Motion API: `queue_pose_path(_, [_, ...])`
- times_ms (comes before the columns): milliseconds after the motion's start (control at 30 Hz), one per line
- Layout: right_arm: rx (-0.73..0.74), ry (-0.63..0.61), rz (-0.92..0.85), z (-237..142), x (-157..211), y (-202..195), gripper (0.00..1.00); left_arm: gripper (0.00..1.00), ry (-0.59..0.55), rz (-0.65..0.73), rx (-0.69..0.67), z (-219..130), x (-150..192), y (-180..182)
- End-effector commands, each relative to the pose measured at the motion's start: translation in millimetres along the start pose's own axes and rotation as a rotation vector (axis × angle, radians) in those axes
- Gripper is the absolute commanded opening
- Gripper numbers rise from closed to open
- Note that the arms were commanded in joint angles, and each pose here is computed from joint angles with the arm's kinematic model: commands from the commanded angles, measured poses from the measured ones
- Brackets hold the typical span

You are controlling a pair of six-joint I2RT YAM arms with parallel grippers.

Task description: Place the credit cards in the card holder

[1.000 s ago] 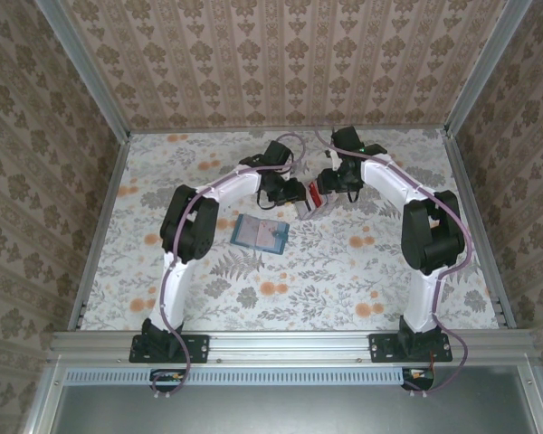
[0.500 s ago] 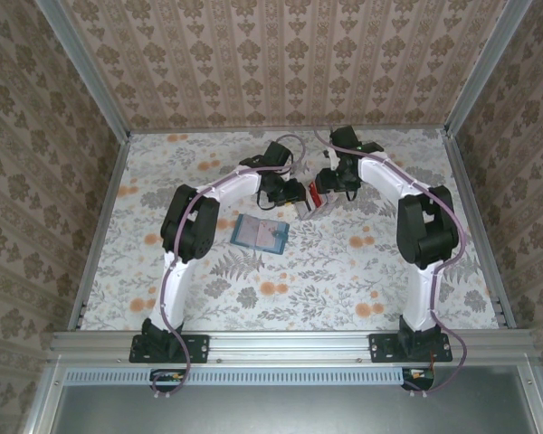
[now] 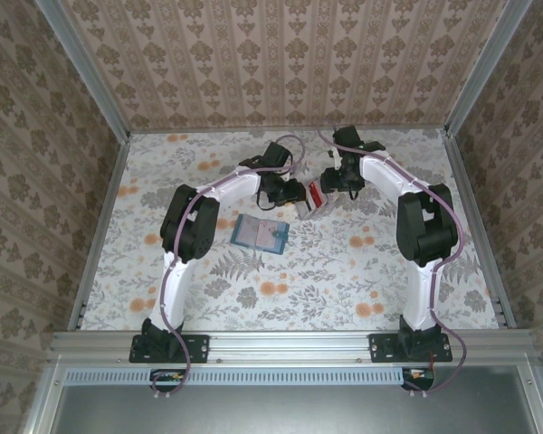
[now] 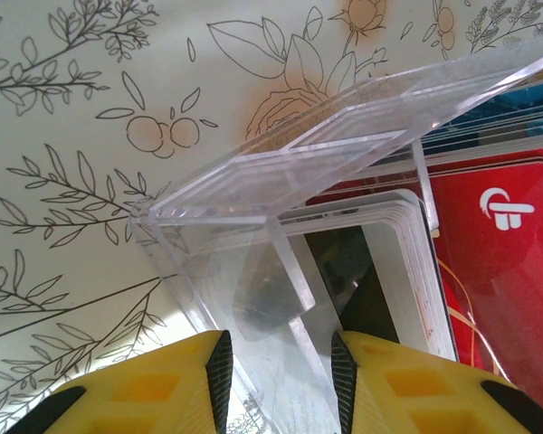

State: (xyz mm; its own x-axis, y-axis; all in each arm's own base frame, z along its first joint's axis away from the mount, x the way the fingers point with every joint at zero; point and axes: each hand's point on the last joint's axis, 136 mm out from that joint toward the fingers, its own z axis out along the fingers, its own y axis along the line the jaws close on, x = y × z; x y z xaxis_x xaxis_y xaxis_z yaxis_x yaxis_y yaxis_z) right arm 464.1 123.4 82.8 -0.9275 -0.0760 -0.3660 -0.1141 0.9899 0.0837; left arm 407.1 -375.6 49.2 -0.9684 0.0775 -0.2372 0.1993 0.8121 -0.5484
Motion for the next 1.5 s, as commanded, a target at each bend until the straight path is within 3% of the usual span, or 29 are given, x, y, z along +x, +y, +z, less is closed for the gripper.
queue_pose_path(0, [0.047, 0.014, 0.006, -1, 5, -12, 0.59, 0.37, 0.049, -0.021, -0.062, 8, 18, 21])
queue_pose_path(833, [0.044, -0.034, 0.020, -22, -3, -16, 0.52, 0.37, 0.041, -0.016, -0.074, 5, 20, 23])
queue_pose_path(1100, [0.012, -0.027, 0.015, -21, -1, -10, 0.39, 0.37, 0.041, -0.019, -0.074, 6, 20, 24])
queue_pose_path(1333, [-0.012, -0.037, 0.015, -24, -2, -6, 0.18, 0.37, 0.040, -0.016, -0.074, 5, 19, 23])
queue_pose_path(1467, [-0.029, -0.041, 0.013, -29, -3, -3, 0.14, 0.37, 0.042, -0.019, -0.077, 6, 20, 24])
